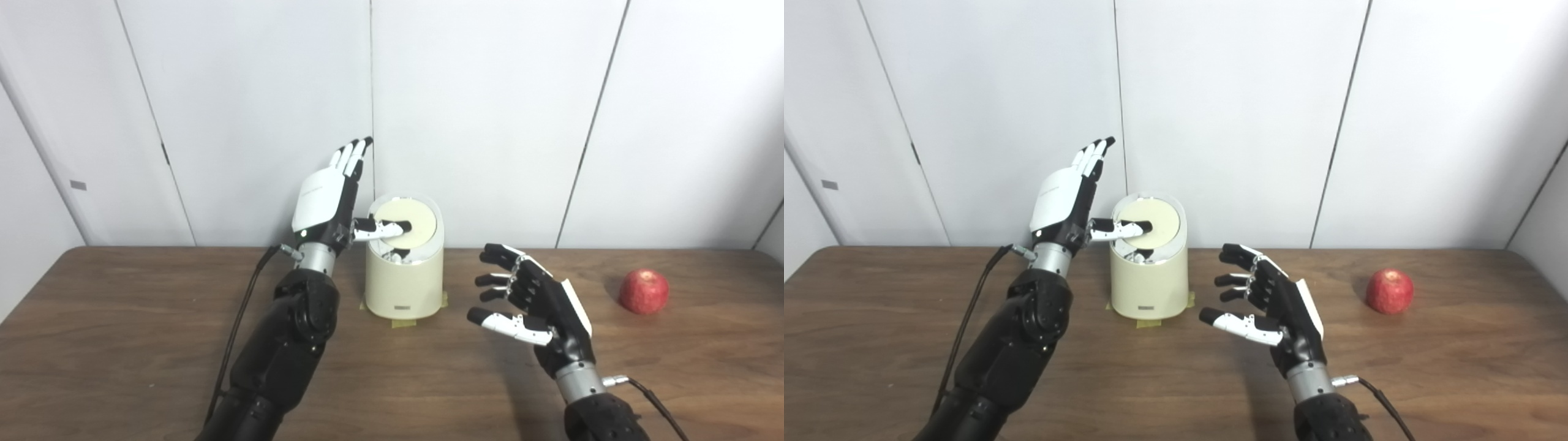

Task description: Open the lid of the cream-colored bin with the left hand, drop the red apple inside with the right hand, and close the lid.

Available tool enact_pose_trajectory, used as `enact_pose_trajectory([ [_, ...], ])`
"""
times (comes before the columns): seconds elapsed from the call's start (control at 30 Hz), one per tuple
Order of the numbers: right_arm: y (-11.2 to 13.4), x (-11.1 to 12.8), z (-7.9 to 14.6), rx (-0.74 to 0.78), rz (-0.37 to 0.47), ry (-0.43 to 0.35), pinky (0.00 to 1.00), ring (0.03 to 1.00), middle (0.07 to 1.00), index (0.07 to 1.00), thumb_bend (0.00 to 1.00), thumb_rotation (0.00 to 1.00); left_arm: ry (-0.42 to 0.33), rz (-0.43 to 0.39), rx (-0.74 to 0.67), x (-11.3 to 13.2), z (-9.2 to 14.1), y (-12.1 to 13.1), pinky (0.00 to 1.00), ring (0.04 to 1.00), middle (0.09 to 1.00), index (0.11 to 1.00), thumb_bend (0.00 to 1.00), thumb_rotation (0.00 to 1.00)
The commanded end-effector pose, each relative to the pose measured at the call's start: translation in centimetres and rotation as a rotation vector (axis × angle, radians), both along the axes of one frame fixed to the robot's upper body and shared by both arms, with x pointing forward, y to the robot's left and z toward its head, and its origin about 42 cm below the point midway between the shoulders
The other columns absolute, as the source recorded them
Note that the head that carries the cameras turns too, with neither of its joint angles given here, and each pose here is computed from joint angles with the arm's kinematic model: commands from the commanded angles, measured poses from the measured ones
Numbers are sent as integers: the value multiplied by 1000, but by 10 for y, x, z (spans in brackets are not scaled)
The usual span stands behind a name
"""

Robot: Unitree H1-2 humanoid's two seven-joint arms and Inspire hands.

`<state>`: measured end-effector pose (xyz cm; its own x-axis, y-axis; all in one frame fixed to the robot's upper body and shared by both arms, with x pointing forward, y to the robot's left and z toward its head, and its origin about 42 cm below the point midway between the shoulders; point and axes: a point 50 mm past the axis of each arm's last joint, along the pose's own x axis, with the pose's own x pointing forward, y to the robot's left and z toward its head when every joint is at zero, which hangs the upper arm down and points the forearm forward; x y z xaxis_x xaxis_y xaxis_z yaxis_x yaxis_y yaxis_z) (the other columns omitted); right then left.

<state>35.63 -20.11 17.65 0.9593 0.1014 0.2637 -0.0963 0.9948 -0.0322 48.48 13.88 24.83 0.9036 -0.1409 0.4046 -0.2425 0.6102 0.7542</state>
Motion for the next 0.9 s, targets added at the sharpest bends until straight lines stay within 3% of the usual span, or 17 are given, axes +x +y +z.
enact_pose_trajectory([
  [0.0, 5, 4, 25, 11, 7, -107, 535, 637, 769, 744, 811, 170, -113, 8, 15, 9, 37, -5, 933, 1000, 1000, 1000, 923, 241],
  [0.13, 5, 4, 26, 17, 8, -111, 531, 636, 765, 744, 806, 163, -93, 30, 77, 9, 31, -6, 912, 1000, 1000, 1000, 935, 165],
  [0.33, 5, 4, 26, 17, 10, -112, 533, 630, 764, 744, 806, 168, -70, 108, 316, 8, 25, -9, 853, 981, 1000, 1000, 975, 145],
  [0.6, 6, 4, 28, 10, 11, -119, 527, 626, 767, 744, 795, 160, 10, 171, 629, 7, 26, -6, 991, 1000, 1000, 1000, 1000, 123],
  [0.77, 6, 4, 28, 4, 12, -125, 521, 623, 770, 742, 791, 161, 51, 234, 805, 7, 21, -5, 919, 938, 1000, 1000, 1000, 109],
  [0.87, 6, 4, 29, 7, 8, -126, 523, 622, 768, 743, 791, 163, 62, 241, 827, 5, 20, -3, 938, 933, 1000, 1000, 1000, 121],
])
